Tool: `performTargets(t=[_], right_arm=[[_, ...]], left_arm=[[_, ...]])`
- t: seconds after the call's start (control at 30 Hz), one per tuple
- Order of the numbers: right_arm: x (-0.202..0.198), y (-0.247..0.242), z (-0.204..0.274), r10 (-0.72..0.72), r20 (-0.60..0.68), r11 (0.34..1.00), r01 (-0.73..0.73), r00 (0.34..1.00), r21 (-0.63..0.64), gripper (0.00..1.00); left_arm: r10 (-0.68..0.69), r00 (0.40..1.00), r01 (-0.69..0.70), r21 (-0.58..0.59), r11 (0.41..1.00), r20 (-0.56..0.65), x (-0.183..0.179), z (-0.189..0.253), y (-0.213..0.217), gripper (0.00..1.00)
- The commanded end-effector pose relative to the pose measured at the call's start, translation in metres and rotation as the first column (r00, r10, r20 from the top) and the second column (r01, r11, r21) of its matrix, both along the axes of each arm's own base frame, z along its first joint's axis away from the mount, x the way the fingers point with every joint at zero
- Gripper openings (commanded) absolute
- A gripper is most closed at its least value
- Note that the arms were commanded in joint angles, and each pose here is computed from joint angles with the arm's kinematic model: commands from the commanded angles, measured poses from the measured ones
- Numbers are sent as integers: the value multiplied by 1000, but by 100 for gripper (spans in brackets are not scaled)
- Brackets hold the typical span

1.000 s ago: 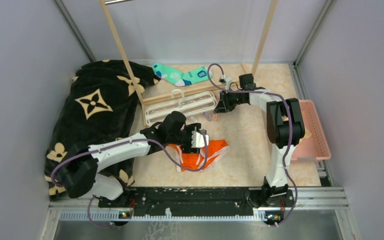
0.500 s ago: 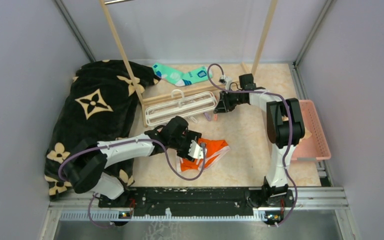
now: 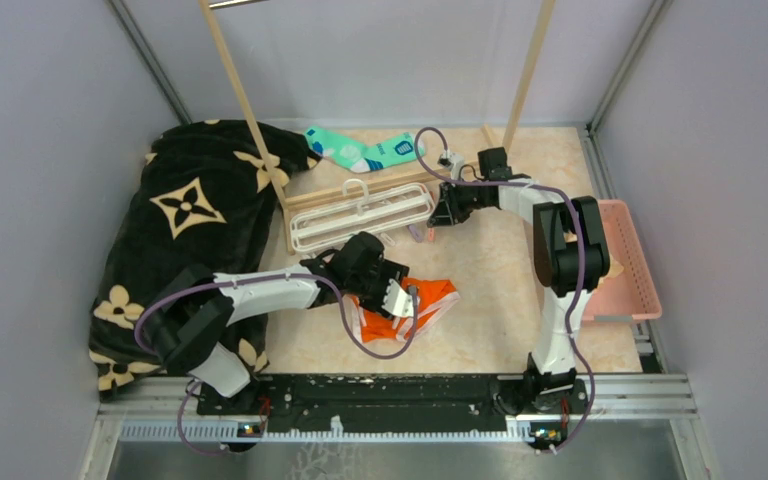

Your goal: Clip the underwear to the hanger

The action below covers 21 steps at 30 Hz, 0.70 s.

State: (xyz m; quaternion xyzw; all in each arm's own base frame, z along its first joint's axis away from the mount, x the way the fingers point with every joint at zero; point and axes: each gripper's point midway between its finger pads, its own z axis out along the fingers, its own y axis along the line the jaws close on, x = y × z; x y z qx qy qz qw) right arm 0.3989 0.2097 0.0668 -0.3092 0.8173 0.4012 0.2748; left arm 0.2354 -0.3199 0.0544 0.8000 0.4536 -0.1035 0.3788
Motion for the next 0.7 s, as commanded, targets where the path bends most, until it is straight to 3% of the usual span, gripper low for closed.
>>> performTargets(t=[0.0, 0.47, 0.67], right_arm=[[0, 15, 27, 49, 81, 998, -52, 995, 37, 0], [-1, 14, 28, 53, 82, 998, -55, 995, 30, 0], [-1, 14, 29, 53, 79, 998, -56, 995, 32, 0]], left_arm=[[-23, 999, 24, -36, 999, 45, 9, 13, -16, 73], [-25, 998, 28, -52, 998, 53, 18, 19, -30, 68], [-27, 999, 29, -63, 998, 41, 17, 20, -32, 58]])
